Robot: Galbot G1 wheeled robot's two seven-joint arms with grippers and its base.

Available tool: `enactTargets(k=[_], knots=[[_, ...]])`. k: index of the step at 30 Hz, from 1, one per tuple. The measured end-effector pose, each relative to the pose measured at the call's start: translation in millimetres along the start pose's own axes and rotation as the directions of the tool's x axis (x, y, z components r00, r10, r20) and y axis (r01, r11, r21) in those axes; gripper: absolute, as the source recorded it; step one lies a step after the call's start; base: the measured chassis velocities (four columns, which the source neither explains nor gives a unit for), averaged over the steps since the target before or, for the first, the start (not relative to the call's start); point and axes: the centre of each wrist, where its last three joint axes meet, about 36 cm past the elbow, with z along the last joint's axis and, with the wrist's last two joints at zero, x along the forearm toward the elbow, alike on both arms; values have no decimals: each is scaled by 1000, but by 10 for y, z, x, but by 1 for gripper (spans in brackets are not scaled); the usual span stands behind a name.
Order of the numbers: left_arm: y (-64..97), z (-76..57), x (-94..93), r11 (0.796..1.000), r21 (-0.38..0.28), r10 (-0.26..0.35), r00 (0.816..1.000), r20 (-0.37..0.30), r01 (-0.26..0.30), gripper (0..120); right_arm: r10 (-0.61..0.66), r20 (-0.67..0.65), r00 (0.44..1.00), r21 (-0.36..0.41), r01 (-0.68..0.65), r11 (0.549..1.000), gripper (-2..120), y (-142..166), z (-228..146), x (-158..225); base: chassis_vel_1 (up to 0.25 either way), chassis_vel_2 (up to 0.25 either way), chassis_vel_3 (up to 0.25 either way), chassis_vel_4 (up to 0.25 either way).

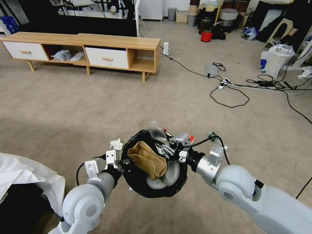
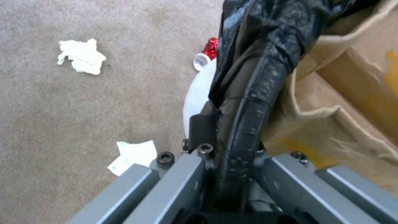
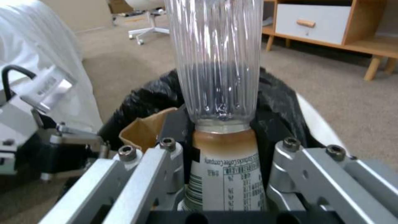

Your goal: Pick up the trash bin and place the garbage on the floor into it.

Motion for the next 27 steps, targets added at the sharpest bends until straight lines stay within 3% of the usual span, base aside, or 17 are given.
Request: enactTargets(k=[20,27], knots=[[7,-26,66,1000,13,3,1000,19,-3,0,-5,-14,1000,6,5,1000,25,3,64,-50,0,0,0,0],[5,-20,58,1000,16,2,1000,20,-3,0,-21,-7,1000,7,21,1000,47,24,45,-73,0,0,0,0]])
